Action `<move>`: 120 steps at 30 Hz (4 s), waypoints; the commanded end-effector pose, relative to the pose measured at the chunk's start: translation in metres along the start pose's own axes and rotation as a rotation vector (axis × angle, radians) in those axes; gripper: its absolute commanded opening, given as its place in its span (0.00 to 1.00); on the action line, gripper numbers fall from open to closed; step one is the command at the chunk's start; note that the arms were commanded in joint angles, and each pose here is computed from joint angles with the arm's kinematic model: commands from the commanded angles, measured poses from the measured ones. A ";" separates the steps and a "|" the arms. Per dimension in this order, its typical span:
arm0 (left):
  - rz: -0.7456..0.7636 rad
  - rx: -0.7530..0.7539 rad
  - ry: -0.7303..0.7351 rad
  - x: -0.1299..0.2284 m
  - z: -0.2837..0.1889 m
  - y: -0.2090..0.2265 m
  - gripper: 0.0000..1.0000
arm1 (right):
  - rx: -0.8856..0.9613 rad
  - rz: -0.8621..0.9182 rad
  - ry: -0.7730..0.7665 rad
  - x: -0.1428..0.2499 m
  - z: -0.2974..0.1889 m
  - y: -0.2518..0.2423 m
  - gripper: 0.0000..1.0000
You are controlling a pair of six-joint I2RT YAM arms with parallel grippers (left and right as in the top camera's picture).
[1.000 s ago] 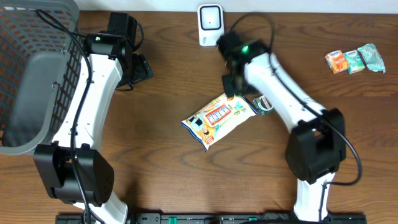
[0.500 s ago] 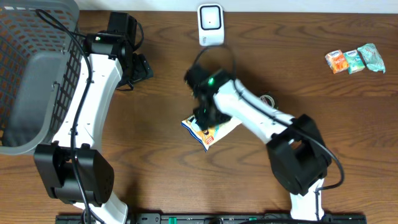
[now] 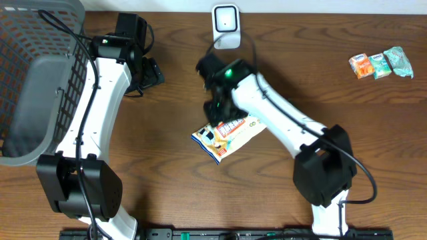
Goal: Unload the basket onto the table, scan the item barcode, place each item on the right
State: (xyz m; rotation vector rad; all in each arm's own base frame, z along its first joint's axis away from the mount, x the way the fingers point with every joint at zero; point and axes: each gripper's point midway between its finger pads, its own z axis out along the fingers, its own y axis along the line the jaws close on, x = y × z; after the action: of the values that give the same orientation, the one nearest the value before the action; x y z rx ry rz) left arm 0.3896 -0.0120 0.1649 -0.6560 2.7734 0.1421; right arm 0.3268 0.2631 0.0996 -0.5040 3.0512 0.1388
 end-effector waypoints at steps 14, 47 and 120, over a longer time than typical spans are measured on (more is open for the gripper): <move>0.013 -0.009 -0.011 -0.002 -0.002 0.003 0.98 | 0.026 0.167 0.006 0.013 0.085 -0.066 0.54; 0.013 -0.009 -0.011 -0.002 -0.002 0.003 0.98 | -0.133 -0.232 0.087 0.052 0.062 0.059 0.61; 0.013 -0.009 -0.011 -0.002 -0.002 0.003 0.98 | 0.093 -0.130 0.196 0.071 0.088 -0.041 0.63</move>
State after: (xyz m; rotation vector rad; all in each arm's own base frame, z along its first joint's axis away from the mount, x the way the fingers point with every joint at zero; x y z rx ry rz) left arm 0.3896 -0.0120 0.1649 -0.6555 2.7735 0.1422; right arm 0.2605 0.2067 0.0065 -0.7881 3.2327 -0.0844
